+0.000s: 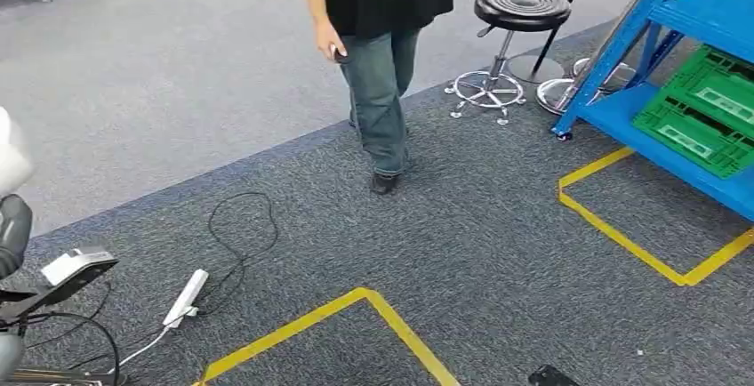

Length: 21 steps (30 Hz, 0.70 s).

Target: Take the parts from the cabinet and place them on the table.

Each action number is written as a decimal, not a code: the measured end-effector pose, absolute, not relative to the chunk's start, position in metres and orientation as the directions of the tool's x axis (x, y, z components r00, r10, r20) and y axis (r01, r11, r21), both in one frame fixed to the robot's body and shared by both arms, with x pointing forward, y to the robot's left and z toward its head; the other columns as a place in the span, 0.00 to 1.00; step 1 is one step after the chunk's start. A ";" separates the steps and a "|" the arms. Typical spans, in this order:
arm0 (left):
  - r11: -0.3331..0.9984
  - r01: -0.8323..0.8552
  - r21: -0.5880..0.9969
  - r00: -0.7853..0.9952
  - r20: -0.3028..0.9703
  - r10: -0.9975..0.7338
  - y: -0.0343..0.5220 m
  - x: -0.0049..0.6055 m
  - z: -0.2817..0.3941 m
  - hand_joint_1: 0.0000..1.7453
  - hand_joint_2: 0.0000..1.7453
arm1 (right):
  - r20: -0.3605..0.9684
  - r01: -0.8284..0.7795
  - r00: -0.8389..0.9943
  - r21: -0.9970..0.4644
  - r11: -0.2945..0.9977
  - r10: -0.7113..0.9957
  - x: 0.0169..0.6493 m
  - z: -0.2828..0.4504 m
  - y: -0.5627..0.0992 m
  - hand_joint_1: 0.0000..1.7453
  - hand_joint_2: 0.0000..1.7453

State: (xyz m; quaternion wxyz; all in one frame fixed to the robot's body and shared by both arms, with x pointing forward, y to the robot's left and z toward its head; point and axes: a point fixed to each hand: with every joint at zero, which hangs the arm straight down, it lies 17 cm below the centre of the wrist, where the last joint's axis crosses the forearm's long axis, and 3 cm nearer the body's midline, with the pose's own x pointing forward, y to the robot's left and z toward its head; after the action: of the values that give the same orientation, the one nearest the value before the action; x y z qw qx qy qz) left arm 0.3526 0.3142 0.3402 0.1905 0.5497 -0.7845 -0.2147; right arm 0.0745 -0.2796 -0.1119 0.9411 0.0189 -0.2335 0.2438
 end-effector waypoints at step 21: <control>0.305 -0.759 0.576 -0.315 0.085 -0.945 0.310 0.342 0.327 1.00 1.00 | 0.361 -0.190 0.918 0.040 0.981 0.163 0.030 -0.130 -0.275 0.00 0.00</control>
State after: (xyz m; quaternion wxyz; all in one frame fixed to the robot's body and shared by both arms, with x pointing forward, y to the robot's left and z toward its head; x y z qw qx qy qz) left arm 0.3420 0.3101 0.3269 0.2097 0.5461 -0.7800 -0.2221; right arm 0.0304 -0.2751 -0.1296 0.9787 0.0368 -0.1808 0.0900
